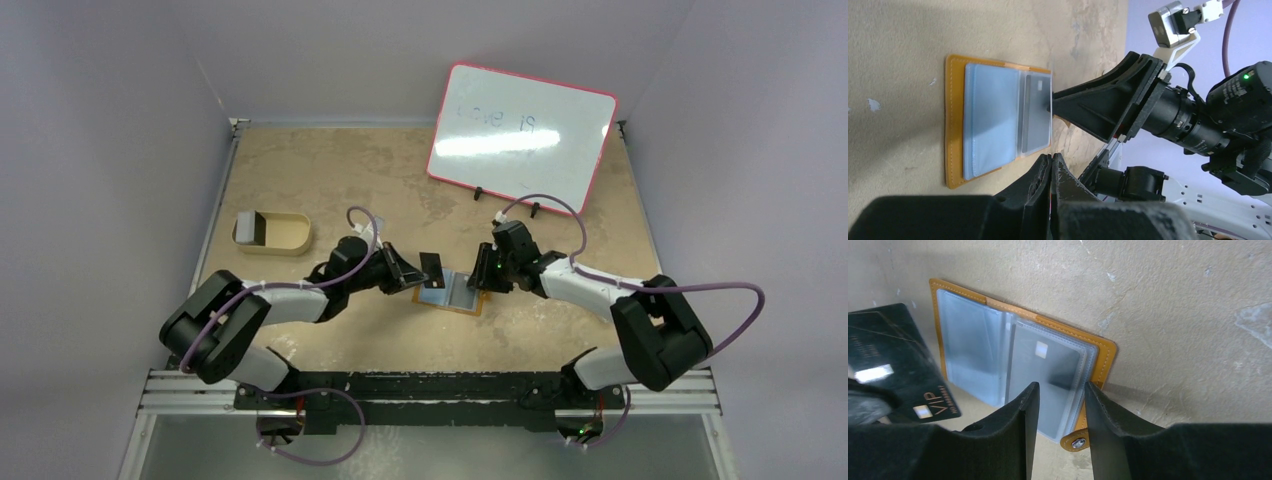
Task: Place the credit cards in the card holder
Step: Insert the credit card into the card holder.
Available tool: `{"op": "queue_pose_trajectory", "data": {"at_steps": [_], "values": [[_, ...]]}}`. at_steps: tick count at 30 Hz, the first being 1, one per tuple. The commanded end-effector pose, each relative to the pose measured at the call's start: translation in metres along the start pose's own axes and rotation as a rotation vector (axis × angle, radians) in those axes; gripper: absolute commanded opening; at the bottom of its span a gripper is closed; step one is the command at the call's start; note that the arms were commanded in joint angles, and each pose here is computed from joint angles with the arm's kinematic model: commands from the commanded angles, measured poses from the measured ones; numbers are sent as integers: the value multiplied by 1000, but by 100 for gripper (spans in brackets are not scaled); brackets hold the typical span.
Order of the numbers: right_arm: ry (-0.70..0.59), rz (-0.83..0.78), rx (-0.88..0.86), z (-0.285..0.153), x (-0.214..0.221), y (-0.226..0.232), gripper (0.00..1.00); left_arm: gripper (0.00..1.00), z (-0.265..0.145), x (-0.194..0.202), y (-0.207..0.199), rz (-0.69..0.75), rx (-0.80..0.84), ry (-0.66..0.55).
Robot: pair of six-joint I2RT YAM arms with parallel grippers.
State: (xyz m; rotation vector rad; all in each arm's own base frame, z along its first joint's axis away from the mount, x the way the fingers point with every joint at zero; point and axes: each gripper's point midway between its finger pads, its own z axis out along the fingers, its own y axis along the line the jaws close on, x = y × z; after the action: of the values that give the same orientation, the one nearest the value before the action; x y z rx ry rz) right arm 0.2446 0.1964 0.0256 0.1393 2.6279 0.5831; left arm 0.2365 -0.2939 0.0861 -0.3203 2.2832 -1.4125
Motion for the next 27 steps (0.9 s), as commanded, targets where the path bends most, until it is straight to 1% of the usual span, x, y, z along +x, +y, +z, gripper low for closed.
{"op": "queue_pose_trajectory", "data": {"at_steps": [1, 5, 7, 12, 14, 18, 23, 27], "values": [[0, 19, -75, -1, 2, 16, 41, 0, 6, 4, -12, 28, 105, 16], [-24, 13, -18, -7, -1, 5, 41, 0, 10, 13, -9, 35, 124, 67], [-43, 14, 12, -13, -4, 1, 43, 0, 14, 14, -9, 65, 121, 88], [-50, 21, 15, -23, -5, 1, 47, 0, 21, 20, 11, 180, -1, 170], [-68, 22, 48, -21, -8, -5, 48, 0, 21, 21, 14, 213, -17, 193], [-49, 26, 70, -13, -3, -11, 48, 0, 23, 23, 23, 260, -51, 223], [-57, 26, 83, -9, -3, -15, 49, 0, 31, 29, 27, 268, -31, 277], [-46, 25, 77, -7, 0, -15, 49, 0, 34, 31, 28, 258, -18, 284]]}}
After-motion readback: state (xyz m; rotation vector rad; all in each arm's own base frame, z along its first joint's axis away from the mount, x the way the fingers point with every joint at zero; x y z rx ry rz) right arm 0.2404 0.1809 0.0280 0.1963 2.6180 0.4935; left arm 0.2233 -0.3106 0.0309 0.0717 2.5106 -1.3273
